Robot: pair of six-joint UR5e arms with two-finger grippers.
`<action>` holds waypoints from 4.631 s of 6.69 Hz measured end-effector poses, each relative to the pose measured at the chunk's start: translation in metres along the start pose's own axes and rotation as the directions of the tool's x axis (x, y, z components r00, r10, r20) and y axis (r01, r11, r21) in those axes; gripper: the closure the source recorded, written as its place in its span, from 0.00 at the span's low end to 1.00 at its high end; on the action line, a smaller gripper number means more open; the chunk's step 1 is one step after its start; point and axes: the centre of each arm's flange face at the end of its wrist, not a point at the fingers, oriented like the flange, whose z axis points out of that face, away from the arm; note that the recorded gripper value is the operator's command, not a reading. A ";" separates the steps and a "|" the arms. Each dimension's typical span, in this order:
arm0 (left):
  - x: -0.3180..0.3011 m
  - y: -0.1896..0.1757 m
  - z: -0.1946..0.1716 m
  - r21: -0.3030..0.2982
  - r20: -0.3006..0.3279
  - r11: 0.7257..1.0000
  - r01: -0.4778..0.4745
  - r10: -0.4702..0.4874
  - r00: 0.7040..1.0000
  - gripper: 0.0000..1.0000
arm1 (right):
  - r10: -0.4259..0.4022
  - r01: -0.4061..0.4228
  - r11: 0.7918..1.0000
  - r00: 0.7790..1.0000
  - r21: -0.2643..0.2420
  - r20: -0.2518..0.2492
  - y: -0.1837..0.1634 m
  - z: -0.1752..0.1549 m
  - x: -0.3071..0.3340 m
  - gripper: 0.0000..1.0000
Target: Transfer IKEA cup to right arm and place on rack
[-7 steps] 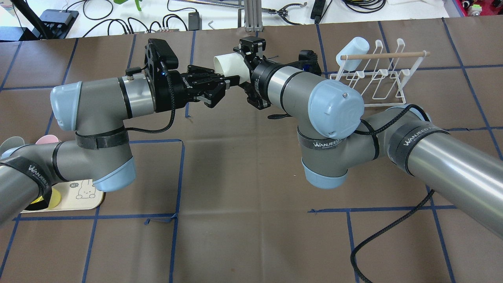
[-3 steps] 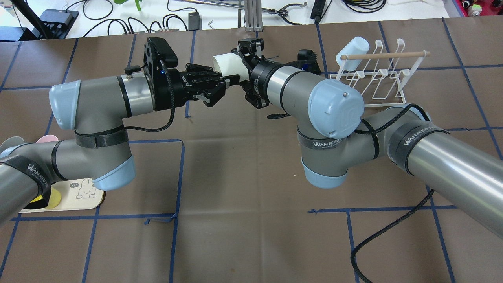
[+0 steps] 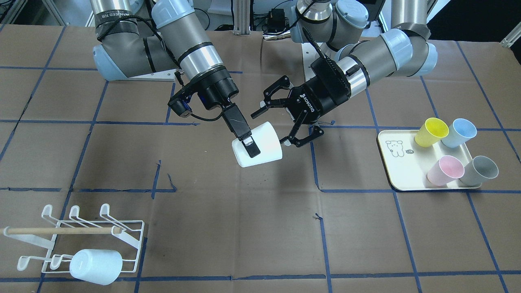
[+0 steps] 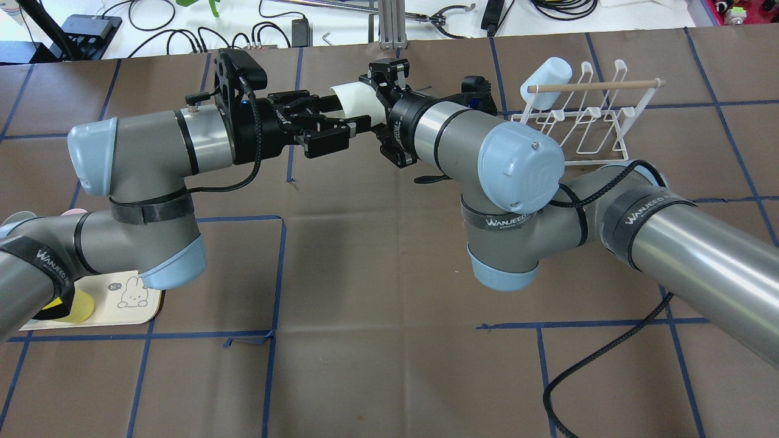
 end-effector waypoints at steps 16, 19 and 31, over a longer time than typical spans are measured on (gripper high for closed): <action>-0.048 -0.114 -0.086 -0.344 0.850 0.452 0.823 -0.221 0.477 0.00 | -0.823 0.909 0.310 0.404 0.280 -0.399 -0.323 -0.074 -0.056 0.89; -0.020 -0.110 -0.101 -0.354 0.856 0.435 0.828 -0.205 0.474 0.00 | -0.840 0.967 0.087 0.201 0.240 -0.505 -0.390 -0.070 -0.043 0.88; -0.004 -0.091 -0.082 -0.372 0.852 0.494 0.786 -0.154 0.500 0.00 | -0.850 0.973 0.054 0.164 0.227 -0.500 -0.443 -0.021 0.023 0.00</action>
